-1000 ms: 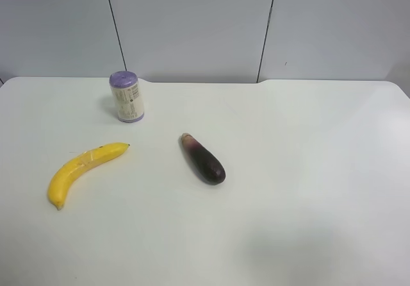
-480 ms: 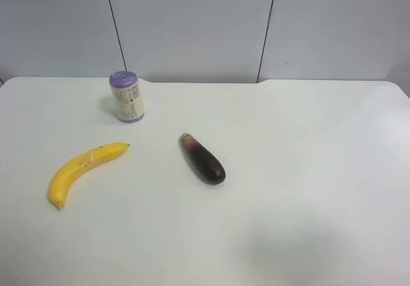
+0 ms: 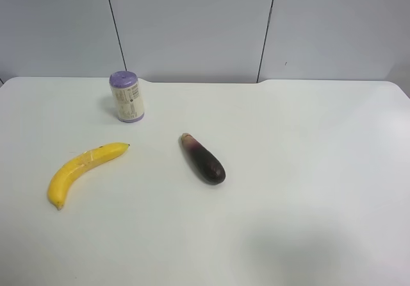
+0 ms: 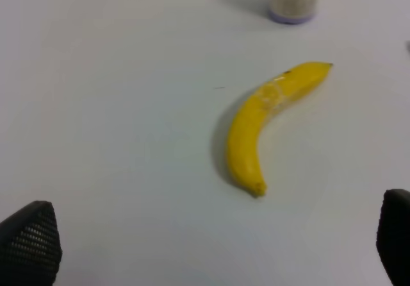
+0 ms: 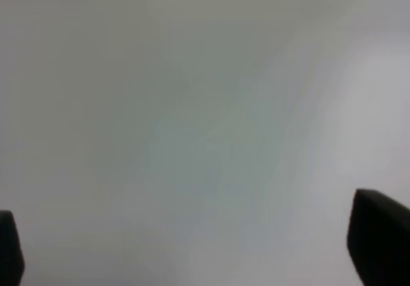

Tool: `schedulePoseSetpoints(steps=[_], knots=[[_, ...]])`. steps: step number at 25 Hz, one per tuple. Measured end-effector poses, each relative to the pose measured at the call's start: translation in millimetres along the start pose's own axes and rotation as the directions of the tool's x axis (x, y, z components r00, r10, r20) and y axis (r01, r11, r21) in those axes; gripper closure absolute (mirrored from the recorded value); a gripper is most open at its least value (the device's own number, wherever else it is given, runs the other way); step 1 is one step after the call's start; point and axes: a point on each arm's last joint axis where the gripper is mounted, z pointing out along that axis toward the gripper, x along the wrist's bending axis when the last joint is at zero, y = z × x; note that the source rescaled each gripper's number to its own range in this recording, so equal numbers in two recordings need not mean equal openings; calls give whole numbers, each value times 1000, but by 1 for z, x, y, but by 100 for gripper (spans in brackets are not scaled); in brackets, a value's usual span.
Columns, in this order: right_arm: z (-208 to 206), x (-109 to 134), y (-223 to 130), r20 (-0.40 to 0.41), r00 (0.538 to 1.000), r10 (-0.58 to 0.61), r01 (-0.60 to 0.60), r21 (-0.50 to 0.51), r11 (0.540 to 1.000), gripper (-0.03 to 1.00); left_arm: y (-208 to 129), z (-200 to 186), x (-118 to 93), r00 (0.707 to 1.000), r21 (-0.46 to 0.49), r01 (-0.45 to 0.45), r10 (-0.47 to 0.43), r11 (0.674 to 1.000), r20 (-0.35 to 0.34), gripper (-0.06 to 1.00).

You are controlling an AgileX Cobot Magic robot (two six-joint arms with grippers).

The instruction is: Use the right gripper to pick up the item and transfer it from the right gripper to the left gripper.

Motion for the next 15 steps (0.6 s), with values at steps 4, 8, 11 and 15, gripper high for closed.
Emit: schedulePoseSetpoints(steps=[4,8,11,15], knots=[[0,0,0,3,1000,2,-2,0,1000,-3,0,0,0,1000,1,12,-12,1000,-25,-6],[0,0,0,3,1000,2,-2,0,1000,-3,0,0,0,1000,1,12,-12,1000,-25,-6],[0,0,0,3,1000,2,-2,0,1000,-3,0,0,0,1000,1,12,-12,1000,-25,-6],[0,0,0,3,1000,2,-2,0,1000,-3,0,0,0,1000,1,12,-12,1000,-25,-6]])
